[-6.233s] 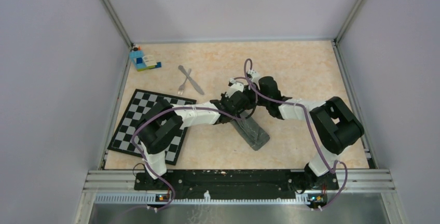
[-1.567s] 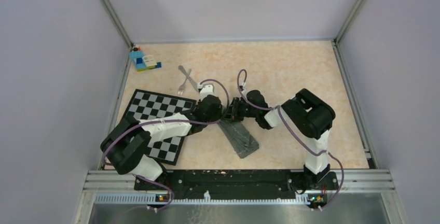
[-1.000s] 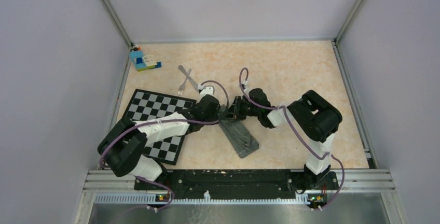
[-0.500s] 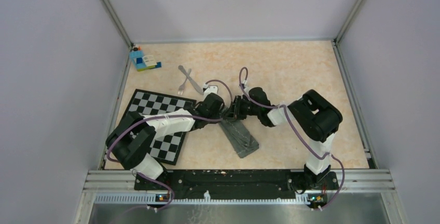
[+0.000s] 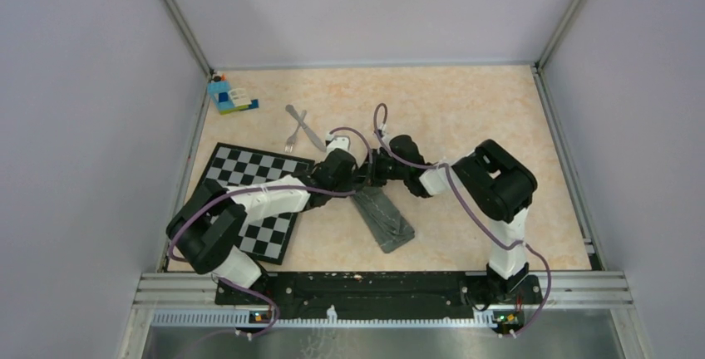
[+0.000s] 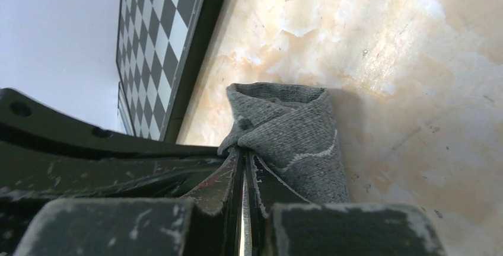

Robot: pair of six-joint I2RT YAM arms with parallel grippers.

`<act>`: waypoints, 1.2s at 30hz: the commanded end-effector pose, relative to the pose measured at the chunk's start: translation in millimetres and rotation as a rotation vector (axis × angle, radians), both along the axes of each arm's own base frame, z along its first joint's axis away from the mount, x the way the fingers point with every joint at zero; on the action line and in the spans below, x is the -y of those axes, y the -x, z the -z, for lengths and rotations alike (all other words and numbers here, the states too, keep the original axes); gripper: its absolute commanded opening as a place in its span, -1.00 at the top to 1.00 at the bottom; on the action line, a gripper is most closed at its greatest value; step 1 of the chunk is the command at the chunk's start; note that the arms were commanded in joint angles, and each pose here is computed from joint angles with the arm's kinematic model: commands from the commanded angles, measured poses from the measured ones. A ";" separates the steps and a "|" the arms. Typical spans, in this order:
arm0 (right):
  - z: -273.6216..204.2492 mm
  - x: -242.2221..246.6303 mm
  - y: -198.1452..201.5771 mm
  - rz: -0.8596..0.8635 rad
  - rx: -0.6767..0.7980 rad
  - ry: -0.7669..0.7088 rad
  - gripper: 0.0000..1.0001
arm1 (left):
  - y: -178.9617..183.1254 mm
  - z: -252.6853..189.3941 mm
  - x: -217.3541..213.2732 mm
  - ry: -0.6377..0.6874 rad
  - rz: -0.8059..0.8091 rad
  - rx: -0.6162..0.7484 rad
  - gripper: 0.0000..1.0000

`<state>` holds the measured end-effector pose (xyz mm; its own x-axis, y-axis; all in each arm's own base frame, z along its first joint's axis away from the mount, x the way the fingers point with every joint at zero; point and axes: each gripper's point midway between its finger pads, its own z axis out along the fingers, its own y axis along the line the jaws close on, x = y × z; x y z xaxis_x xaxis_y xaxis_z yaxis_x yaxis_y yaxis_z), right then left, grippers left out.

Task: Fold the napkin into a case and place the utensils inside
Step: Grasp the top corner of the smaller rectangle folded napkin from the folded napkin.

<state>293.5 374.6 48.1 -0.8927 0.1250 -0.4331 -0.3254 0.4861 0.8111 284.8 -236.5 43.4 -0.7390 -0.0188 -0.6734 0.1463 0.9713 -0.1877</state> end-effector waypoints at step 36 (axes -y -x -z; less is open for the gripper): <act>-18.1 7.2 0.2 -0.067 0.046 0.050 0.96 | 5.7 -24.2 -29.9 0.237 -0.153 -0.030 0.39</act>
<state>288.4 347.9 55.8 -0.8970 0.0637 -0.4373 -0.3374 0.5403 0.7709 271.8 -215.8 57.5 -0.7498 -0.2173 -0.6249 0.0348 0.9302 -0.3653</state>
